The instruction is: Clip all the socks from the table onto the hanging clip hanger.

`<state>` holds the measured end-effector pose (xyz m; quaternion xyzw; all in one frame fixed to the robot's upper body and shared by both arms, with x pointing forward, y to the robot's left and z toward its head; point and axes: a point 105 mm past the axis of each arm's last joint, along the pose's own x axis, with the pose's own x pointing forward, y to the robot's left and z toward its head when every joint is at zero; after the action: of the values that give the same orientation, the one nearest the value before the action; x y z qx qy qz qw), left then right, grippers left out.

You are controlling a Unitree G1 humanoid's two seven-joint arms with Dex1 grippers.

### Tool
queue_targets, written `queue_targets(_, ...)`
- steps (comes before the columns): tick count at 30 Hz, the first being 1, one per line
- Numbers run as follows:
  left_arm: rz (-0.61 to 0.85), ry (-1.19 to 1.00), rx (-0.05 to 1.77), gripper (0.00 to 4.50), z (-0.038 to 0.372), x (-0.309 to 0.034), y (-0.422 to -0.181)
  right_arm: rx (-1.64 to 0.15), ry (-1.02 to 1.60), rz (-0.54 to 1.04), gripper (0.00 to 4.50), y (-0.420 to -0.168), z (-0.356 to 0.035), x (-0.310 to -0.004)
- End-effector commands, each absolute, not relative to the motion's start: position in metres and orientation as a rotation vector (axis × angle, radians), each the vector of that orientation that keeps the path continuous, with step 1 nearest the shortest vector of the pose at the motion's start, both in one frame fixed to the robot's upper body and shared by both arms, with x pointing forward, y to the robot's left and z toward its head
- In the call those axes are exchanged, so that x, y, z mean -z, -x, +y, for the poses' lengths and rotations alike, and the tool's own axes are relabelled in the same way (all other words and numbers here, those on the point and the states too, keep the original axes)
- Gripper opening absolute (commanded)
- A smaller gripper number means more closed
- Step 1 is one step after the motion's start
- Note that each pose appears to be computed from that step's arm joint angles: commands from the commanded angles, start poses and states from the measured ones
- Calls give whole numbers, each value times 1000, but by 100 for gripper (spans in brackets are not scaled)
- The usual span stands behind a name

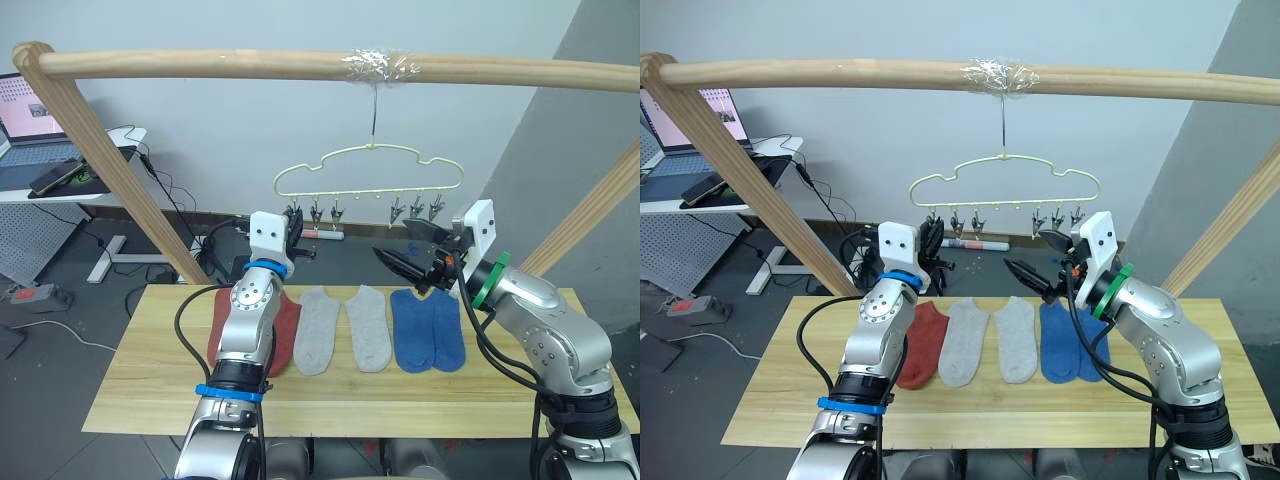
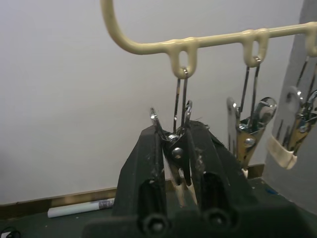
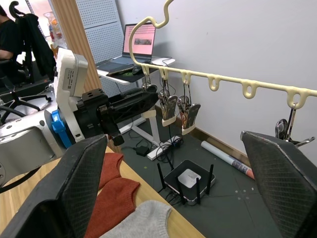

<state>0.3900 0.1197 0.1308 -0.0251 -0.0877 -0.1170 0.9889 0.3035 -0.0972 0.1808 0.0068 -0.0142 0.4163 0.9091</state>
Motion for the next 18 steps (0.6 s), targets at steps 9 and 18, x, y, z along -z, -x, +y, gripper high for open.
queue_targets(9,-258,37,219,212,118,-156,-392,-867,-4,-102,450,-302,-97,-198)
queue_targets(18,-282,56,219,212,118,-165,-394,-866,-5,-106,450,-303,-97,-199)
